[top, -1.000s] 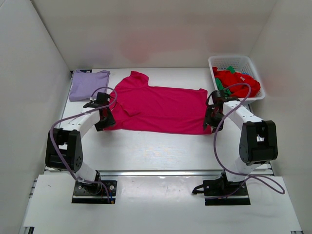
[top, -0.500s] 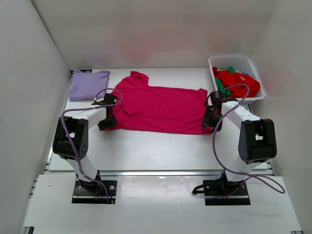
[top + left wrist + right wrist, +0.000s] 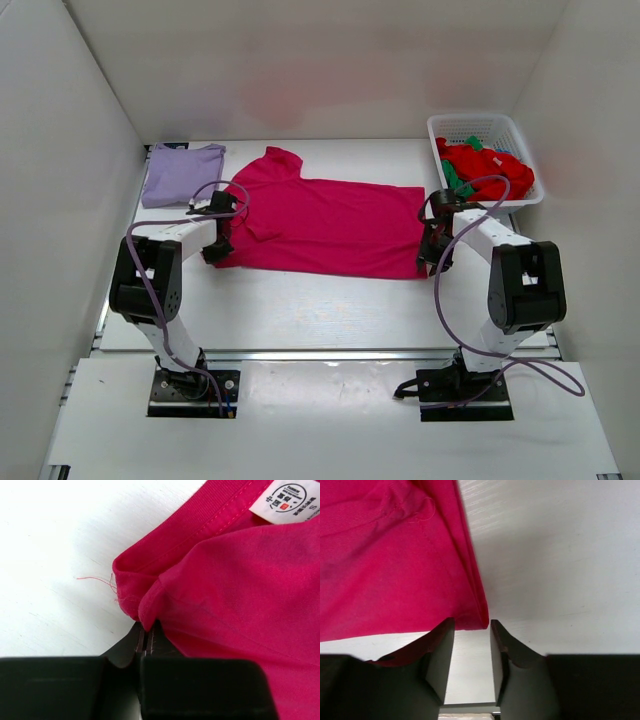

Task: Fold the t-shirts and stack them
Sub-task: Fold the flattened tshirt in 1/3 of the way

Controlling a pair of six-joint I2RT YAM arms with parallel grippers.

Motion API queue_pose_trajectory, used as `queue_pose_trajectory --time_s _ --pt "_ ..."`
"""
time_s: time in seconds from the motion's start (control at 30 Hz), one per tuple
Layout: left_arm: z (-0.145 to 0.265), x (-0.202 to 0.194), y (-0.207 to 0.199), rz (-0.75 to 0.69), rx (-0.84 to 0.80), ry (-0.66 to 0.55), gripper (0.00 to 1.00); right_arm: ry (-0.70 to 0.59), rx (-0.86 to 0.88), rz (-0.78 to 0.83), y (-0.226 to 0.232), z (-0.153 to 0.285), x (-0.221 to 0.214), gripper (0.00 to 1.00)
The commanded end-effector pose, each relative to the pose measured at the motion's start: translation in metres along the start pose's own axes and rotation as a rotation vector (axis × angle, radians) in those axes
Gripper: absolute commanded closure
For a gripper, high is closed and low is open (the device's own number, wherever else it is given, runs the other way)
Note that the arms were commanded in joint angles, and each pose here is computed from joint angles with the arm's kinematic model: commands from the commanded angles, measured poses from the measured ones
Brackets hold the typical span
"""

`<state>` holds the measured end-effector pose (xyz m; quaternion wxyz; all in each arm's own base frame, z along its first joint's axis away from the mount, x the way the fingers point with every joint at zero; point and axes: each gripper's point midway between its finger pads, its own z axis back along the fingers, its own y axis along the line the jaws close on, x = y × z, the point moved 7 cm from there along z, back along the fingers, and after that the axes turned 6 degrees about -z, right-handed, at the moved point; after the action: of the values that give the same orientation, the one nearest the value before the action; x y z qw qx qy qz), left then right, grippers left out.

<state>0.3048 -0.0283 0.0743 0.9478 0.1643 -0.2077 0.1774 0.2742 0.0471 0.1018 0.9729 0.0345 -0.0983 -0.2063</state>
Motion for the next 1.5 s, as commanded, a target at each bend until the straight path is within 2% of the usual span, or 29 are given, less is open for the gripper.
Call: queue_pose_trajectory --time_s 0.0,0.17,0.23,0.3,0.33,0.4,0.7,0.93,1.1,1.13,1.17,1.2,1.23,1.3,1.33,1.47 --pt "0.002 0.007 0.005 -0.005 0.014 -0.027 1.00 -0.013 -0.036 -0.025 -0.002 -0.004 -0.003 0.66" --pt "0.008 0.003 0.008 -0.013 0.010 -0.022 1.00 -0.002 -0.026 -0.038 -0.004 -0.006 -0.011 0.59" --pt "0.009 -0.002 0.010 -0.013 0.005 -0.013 1.00 0.023 -0.022 -0.032 -0.005 -0.009 -0.019 0.74" --pt "0.010 -0.005 0.012 -0.010 0.001 -0.009 1.00 0.020 -0.030 -0.026 -0.005 -0.010 -0.021 0.80" --pt "0.011 -0.010 0.014 -0.020 0.008 0.001 1.00 0.024 -0.045 -0.022 -0.008 -0.011 -0.024 0.89" --pt "0.013 -0.018 0.020 -0.023 0.014 0.016 1.00 0.011 -0.046 -0.025 -0.009 -0.010 -0.023 0.99" --pt "0.030 -0.047 0.041 0.048 0.004 0.045 1.00 0.011 -0.069 -0.047 -0.021 -0.003 -0.026 0.99" --pt "0.041 -0.073 0.055 0.080 -0.016 0.093 1.00 0.055 -0.089 -0.050 -0.028 -0.003 -0.050 1.00" --pt "0.052 -0.086 0.059 0.086 -0.034 0.078 1.00 0.066 -0.115 -0.065 -0.041 0.000 -0.061 1.00" --pt "0.055 -0.086 0.060 0.088 -0.042 0.077 0.95 0.060 -0.119 -0.057 -0.042 0.001 -0.062 1.00" --pt "0.058 -0.079 0.059 0.098 -0.060 0.054 0.78 0.056 -0.125 -0.069 -0.046 0.002 -0.063 0.93" --pt "0.057 -0.079 0.062 0.109 -0.058 0.067 0.68 0.038 -0.124 -0.058 -0.045 0.004 -0.060 0.84" --pt "0.060 -0.071 0.061 0.128 -0.075 0.043 0.59 0.021 -0.122 -0.048 -0.045 0.007 -0.056 0.79" --pt "0.063 -0.061 0.063 0.133 -0.089 0.019 0.49 -0.007 -0.114 -0.047 -0.043 0.014 -0.049 0.60" --pt "0.064 -0.055 0.066 0.144 -0.082 0.019 0.42 -0.023 -0.110 -0.042 -0.040 0.018 -0.044 0.57" --pt "0.080 -0.030 0.067 0.154 -0.095 -0.022 0.37 -0.073 -0.106 -0.018 -0.030 0.040 -0.027 0.47"
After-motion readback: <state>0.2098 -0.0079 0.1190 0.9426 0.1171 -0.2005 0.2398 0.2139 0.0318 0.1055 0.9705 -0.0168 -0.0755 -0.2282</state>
